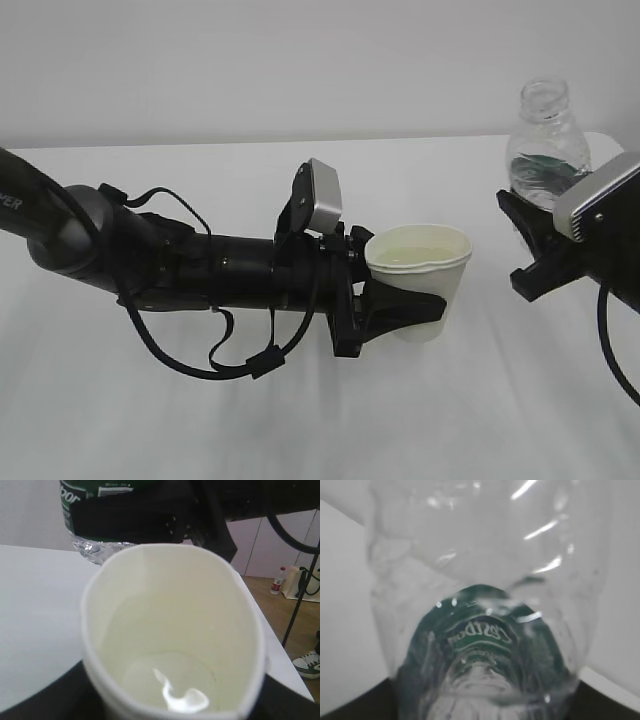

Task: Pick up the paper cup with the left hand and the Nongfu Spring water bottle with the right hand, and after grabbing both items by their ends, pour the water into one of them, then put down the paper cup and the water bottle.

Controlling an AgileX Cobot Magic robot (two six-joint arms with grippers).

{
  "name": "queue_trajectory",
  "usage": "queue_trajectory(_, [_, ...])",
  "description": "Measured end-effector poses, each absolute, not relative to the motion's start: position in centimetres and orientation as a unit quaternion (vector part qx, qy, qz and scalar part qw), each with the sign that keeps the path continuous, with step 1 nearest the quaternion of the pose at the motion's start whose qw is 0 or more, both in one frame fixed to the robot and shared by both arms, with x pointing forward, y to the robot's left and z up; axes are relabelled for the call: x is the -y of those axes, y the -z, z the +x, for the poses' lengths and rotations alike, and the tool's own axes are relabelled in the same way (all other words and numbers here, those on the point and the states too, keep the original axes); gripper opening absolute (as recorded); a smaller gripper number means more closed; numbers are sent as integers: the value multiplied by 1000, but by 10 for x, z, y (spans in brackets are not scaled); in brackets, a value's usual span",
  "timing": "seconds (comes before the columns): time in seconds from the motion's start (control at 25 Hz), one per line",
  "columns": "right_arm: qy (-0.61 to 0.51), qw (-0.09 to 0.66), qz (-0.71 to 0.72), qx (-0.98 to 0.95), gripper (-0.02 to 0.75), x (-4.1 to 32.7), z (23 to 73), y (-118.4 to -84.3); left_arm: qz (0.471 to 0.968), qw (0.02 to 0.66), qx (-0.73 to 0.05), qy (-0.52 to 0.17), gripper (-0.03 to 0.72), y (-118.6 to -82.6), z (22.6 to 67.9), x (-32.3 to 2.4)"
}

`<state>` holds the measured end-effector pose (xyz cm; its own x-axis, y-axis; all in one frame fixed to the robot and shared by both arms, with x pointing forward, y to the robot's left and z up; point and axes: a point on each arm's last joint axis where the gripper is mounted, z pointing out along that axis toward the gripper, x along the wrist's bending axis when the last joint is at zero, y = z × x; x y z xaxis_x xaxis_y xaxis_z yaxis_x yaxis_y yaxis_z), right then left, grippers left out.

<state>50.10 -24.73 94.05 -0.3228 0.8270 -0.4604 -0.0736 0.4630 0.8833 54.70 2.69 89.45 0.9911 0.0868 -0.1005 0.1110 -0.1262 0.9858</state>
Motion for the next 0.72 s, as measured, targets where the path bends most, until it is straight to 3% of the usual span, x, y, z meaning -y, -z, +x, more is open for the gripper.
queue_trajectory(0.72, [-492, 464, 388, -626, 354, 253, 503, -941, 748, 660, -71, 7, 425, -895, 548, -27])
